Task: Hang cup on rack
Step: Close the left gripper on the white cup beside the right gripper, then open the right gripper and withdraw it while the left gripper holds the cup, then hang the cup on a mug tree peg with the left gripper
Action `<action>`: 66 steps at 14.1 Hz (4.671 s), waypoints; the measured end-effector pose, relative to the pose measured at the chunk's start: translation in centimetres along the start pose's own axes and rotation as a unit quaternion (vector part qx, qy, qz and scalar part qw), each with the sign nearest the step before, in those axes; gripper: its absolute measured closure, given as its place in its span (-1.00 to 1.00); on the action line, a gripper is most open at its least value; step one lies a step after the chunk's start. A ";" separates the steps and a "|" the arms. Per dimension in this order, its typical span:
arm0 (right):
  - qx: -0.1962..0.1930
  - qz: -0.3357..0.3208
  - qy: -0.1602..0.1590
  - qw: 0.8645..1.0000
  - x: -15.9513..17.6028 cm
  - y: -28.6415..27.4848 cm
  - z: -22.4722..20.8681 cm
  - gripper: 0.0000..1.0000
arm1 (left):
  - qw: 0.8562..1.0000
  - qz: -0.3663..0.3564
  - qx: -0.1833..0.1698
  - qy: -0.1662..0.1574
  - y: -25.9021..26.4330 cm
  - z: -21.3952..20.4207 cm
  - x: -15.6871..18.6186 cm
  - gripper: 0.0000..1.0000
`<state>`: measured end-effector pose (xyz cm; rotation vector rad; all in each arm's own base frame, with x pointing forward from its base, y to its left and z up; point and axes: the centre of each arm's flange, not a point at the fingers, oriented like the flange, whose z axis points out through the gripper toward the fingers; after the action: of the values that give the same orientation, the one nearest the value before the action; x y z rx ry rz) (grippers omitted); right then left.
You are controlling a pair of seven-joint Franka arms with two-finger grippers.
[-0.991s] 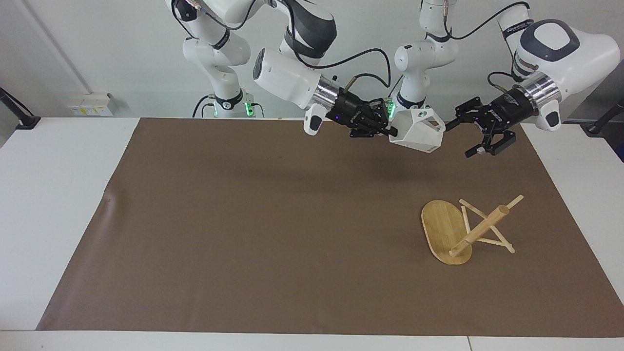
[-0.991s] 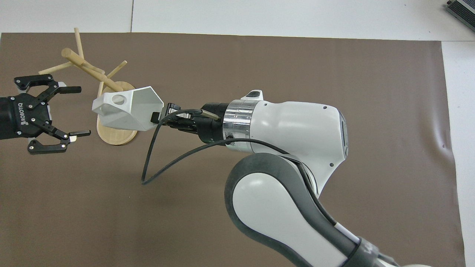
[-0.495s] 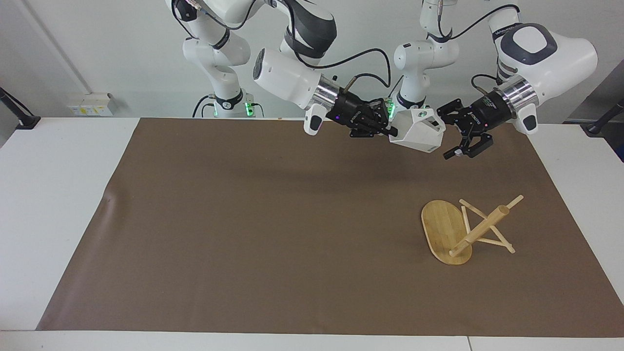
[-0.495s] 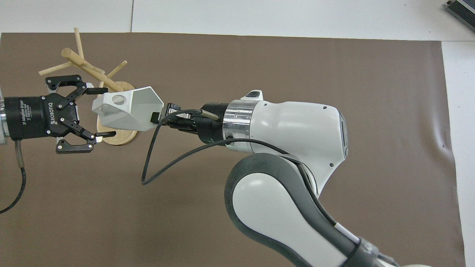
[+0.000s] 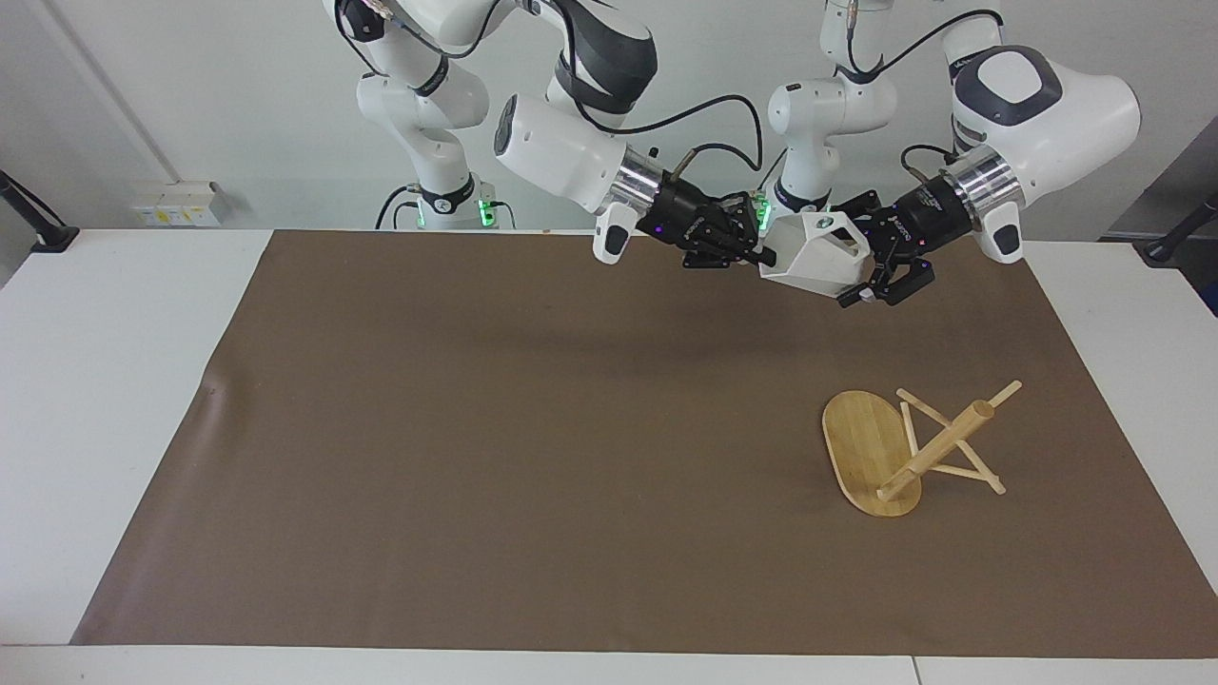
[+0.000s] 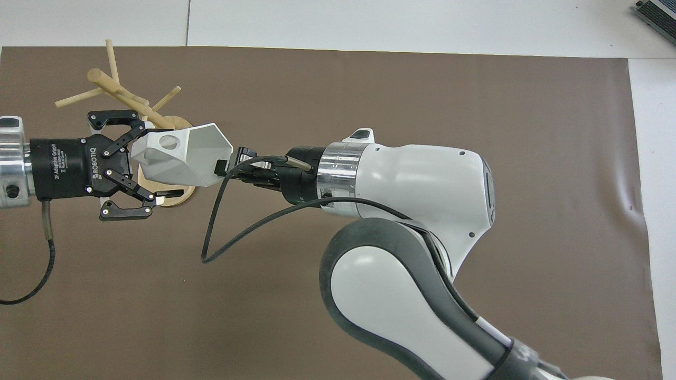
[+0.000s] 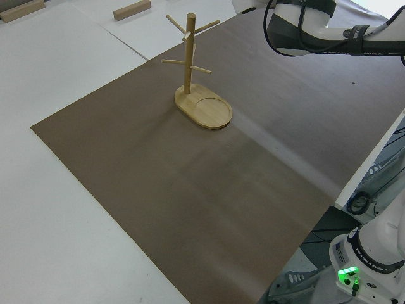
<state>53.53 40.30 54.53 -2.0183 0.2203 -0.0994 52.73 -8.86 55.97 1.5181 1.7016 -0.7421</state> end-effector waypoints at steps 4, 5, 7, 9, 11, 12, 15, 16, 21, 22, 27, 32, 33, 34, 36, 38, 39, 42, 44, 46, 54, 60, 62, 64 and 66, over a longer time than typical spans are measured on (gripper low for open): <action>0.000 -0.001 0.002 1.000 0.1 0.0 -0.1 0.92 | 1.000 0.000 0.003 0.000 -0.1 0.0 0.0 -0.44; 0.000 -0.001 0.002 1.000 0.1 0.0 -0.1 0.92 | 1.000 0.000 0.003 0.000 -0.1 0.0 0.0 -0.44; 0.000 -0.001 0.002 1.000 0.1 0.0 -0.1 0.92 | 1.000 0.000 0.003 0.000 -0.1 0.0 0.0 -0.44; 0.000 -0.001 0.002 1.000 0.1 0.0 -0.1 0.84 | 1.000 -0.001 0.003 -0.001 0.0 0.0 0.1 -0.44; 0.000 -0.001 0.002 1.000 0.1 0.0 -0.1 0.67 | 1.000 -0.003 0.001 -0.001 0.0 -0.1 0.1 -0.44; -0.001 -0.002 0.001 1.000 0.0 0.0 0.0 0.48 | 1.000 -0.005 -0.001 -0.001 0.1 -0.3 0.2 -0.44; -0.006 -0.007 0.001 1.000 0.0 0.1 0.0 0.15 | 1.000 -0.010 -0.003 -0.001 0.2 -0.5 0.4 -0.44; -0.006 -0.007 0.001 1.000 0.0 0.1 0.1 0.06 | 1.000 -0.010 -0.005 0.001 0.2 -0.6 0.5 -0.44; -0.008 -0.006 0.000 1.000 -0.1 0.4 0.2 -0.77 | 1.000 -0.004 -0.006 0.024 0.3 -0.8 1.0 -0.44; -0.009 -0.006 0.000 1.000 -0.1 0.4 0.2 -0.96 | 1.000 -0.003 -0.005 0.029 0.3 -0.7 1.2 -0.44; -0.010 -0.003 0.005 1.000 0.5 0.8 -0.2 -1.00 | 0.997 -0.038 0.001 0.072 0.1 -0.7 2.0 -0.44; -0.039 -0.004 0.040 0.998 4.1 3.4 -2.5 -1.00 | 0.987 -0.115 -0.031 0.108 0.0 0.1 4.9 -0.44; -0.051 -0.003 0.053 0.997 5.4 4.6 -3.4 -1.00 | 0.983 -0.141 -0.048 0.111 0.1 0.3 5.8 -0.44; -0.064 -0.002 0.063 0.996 6.7 5.8 -4.4 -1.00 | 0.978 -0.161 -0.065 0.115 0.1 0.6 6.5 -0.44; -0.101 -0.016 0.078 0.992 9.1 7.8 -6.7 -1.00 | 0.969 -0.189 -0.100 0.121 0.1 1.5 7.6 -0.44; -0.146 -0.040 0.087 0.985 11.1 9.4 -9.0 -1.00 | 0.961 -0.210 -0.132 0.125 0.1 2.4 8.3 -0.44; -0.171 -0.051 0.088 0.980 11.9 10.3 -10.1 -1.00 | 0.958 -0.215 -0.141 0.126 0.2 2.7 8.5 -0.44; -0.252 -0.081 0.080 0.961 13.8 12.8 -13.3 -1.00 | 0.950 -0.228 -0.171 0.129 0.9 4.0 9.2 -0.44; -0.316 -0.098 0.064 0.942 14.6 14.6 -15.5 -1.00 | 0.943 -0.242 -0.189 0.131 1.4 4.8 10.0 -0.44; -0.368 -0.103 0.055 0.922 15.4 16.2 -18.0 -1.00 | 0.937 -0.251 -0.202 0.133 1.9 5.1 10.9 -0.44; -0.434 -0.098 0.039 0.895 18.3 22.2 -29.0 -1.00 | 0.923 -0.279 -0.233 0.126 2.6 4.7 11.3 -0.44; -0.447 -0.073 0.042 0.891 18.1 23.4 -34.7 -1.00 | 0.906 -0.310 -0.263 0.118 3.2 4.6 12.0 -0.44; -0.456 -0.067 0.030 0.887 17.4 23.1 -35.7 -1.00 | 0.899 -0.326 -0.270 0.113 3.3 4.6 12.1 -0.44; -0.467 -0.058 0.019 0.882 16.8 22.9 -36.6 -1.00 | 0.890 -0.344 -0.280 0.105 3.4 4.4 12.0 -0.44; -0.473 -0.029 0.012 0.880 16.2 21.9 -37.2 -1.00 | 0.881 -0.359 -0.292 0.098 3.5 4.2 12.0 -0.44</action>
<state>60.70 -5.07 50.88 -3.0076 0.2485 -0.0550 56.31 -4.89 43.89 0.5349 2.3979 -0.3507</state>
